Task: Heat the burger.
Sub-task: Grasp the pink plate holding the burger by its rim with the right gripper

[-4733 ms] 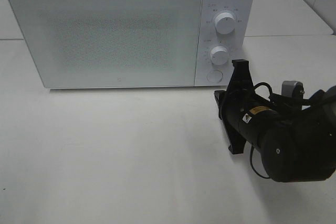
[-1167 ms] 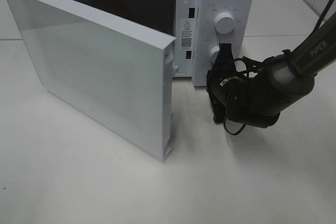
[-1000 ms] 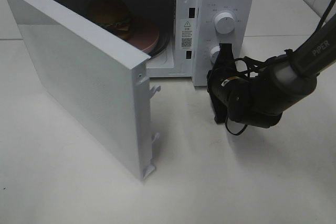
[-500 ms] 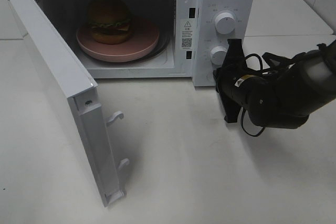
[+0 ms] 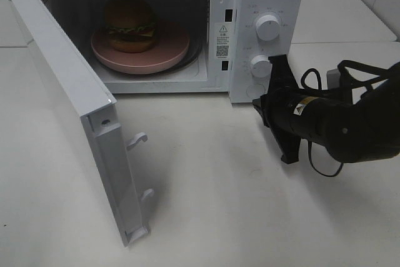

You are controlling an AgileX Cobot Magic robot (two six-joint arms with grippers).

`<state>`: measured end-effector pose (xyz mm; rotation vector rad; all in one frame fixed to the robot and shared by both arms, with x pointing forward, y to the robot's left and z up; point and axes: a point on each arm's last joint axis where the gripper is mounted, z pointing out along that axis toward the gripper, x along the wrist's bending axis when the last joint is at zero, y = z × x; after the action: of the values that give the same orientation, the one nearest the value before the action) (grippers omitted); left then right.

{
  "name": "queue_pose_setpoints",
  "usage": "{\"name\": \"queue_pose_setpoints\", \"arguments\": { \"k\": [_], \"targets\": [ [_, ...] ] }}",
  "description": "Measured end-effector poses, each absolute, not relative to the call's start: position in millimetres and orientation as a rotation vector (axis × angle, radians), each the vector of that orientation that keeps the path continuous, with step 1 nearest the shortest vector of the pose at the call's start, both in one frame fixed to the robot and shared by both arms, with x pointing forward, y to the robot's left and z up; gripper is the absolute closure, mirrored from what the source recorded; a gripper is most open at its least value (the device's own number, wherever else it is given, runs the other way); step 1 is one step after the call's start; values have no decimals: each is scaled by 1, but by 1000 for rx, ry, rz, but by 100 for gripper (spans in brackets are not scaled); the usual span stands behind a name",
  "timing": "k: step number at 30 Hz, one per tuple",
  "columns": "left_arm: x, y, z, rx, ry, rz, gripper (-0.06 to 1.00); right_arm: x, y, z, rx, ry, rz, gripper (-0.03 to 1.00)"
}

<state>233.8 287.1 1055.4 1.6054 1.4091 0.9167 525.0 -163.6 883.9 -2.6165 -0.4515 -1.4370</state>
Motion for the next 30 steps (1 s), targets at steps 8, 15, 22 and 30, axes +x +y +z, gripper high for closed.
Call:
{"name": "queue_pose_setpoints", "arguments": {
  "k": [8, 15, 22, 30],
  "targets": [
    [234, 287, 1055, 1605, 1409, 917, -5, 500, -167, 895, -2701, -907, -1177, 94],
    [234, 287, 1055, 1605, 1409, 917, -5, 482, -171, 914, -2619, -1472, -972, 92],
    [234, 287, 1055, 1605, 1409, 917, -5, 482, -165, 945, -2364, -1993, -736, 91],
    [234, 287, 1055, 1605, 1409, 917, -5, 483, -161, 971, -1976, -2416, -429, 89]
  ]
}}
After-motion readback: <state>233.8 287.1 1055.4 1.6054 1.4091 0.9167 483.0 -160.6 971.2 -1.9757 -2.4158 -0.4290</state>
